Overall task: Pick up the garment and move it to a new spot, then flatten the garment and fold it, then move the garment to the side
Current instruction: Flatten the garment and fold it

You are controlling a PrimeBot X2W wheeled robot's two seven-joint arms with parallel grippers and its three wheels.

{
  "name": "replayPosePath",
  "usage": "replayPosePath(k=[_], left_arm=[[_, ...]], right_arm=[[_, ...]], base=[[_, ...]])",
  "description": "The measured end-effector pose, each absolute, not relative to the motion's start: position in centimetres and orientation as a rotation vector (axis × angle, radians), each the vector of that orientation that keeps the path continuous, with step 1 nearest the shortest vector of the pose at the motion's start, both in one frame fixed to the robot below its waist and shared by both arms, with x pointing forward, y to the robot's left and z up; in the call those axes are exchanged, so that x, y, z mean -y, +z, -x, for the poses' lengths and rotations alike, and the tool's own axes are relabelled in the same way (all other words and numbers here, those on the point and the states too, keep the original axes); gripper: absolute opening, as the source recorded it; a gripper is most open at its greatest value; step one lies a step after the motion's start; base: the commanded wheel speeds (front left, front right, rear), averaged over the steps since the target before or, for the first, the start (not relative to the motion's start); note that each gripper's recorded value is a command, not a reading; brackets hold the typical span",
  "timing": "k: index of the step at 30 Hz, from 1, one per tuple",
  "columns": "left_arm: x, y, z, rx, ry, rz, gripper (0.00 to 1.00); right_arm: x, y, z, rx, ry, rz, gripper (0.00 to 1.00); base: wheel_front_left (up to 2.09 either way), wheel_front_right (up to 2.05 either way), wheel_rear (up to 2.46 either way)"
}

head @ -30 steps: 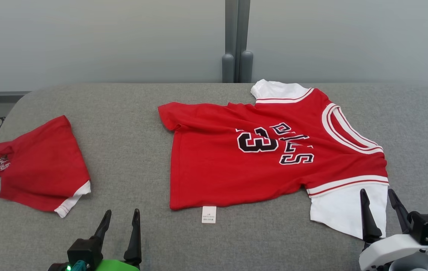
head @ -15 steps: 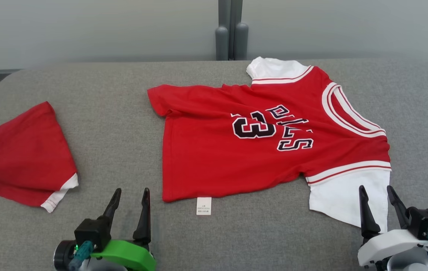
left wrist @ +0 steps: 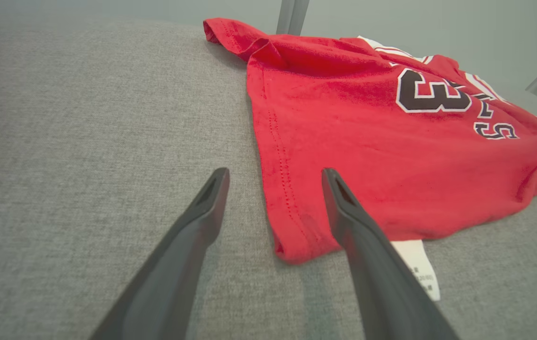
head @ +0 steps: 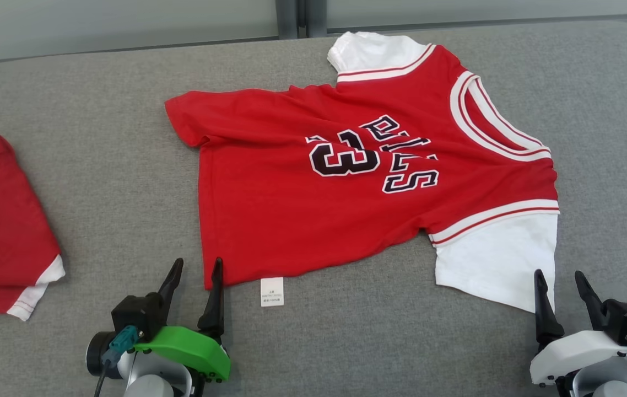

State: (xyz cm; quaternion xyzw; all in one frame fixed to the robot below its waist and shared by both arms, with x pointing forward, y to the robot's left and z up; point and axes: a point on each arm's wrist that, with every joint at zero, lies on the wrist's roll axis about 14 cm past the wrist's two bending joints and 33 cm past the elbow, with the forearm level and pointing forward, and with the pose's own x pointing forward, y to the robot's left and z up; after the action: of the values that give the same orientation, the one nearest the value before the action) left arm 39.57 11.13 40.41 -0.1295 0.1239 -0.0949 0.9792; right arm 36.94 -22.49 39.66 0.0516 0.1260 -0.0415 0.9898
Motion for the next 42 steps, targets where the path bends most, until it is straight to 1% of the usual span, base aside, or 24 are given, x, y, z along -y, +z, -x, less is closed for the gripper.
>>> replayPosePath(k=[9, 10, 11, 12, 20, 27, 28, 29, 30, 37, 40, 42], left_arm=[[-9.5, 36.9, -38.9, -0.367, -0.224, 0.280, 1.00], [-9.4, 36.9, -38.8, -0.369, -0.227, 0.278, 0.81], [-9.3, 36.9, -38.8, -0.370, -0.229, 0.278, 0.35], [-9.3, 36.9, -38.7, -0.370, -0.230, 0.277, 0.00], [-9.1, 37.4, -38.5, -0.359, -0.246, 0.275, 0.00], [-9.5, 38.0, -38.0, -0.341, -0.242, 0.278, 0.00], [-9.6, 38.2, -37.8, -0.338, -0.240, 0.278, 0.00], [-9.7, 38.3, -37.7, -0.334, -0.241, 0.278, 0.00], [-9.7, 38.4, -37.8, -0.331, -0.239, 0.278, 0.00], [-10.3, 38.8, -36.7, -0.322, -0.222, 0.280, 0.00], [-10.9, 39.0, -36.0, -0.315, -0.205, 0.281, 0.00], [-11.5, 39.9, -36.0, -0.285, -0.187, 0.286, 0.00]], right_arm=[[24.2, 38.8, -36.1, -0.283, -0.137, -0.097, 1.00], [24.2, 38.8, -36.0, -0.282, -0.139, -0.104, 1.00], [24.0, 38.8, -36.0, -0.282, -0.134, -0.106, 1.00], [23.8, 38.8, -36.0, -0.281, -0.129, -0.109, 1.00], [22.2, 37.9, -35.8, -0.317, -0.076, -0.137, 1.00], [21.4, 36.1, -34.9, -0.380, -0.067, -0.167, 1.00], [21.2, 35.8, -34.9, -0.389, -0.058, -0.167, 0.57], [21.0, 35.7, -34.9, -0.394, -0.052, -0.168, 0.09], [20.9, 35.6, -35.0, -0.397, -0.048, -0.170, 0.00], [20.9, 36.8, -35.0, -0.364, -0.041, -0.176, 0.00], [21.3, 38.3, -34.8, -0.312, -0.053, -0.181, 0.00], [21.9, 40.3, -35.1, -0.243, -0.065, -0.183, 0.00]], base=[[0.00, 0.00, 0.00], [0.00, 0.00, 0.00], [0.00, 0.00, 0.00], [0.00, 0.00, 0.00], [0.00, 0.00, 0.00], [0.00, 0.00, 0.00], [0.00, 0.00, 0.00], [0.00, 0.00, 0.00], [0.00, 0.00, 0.00], [0.00, 0.00, 0.00], [0.00, 0.00, 0.00], [0.00, 0.00, 0.00]])
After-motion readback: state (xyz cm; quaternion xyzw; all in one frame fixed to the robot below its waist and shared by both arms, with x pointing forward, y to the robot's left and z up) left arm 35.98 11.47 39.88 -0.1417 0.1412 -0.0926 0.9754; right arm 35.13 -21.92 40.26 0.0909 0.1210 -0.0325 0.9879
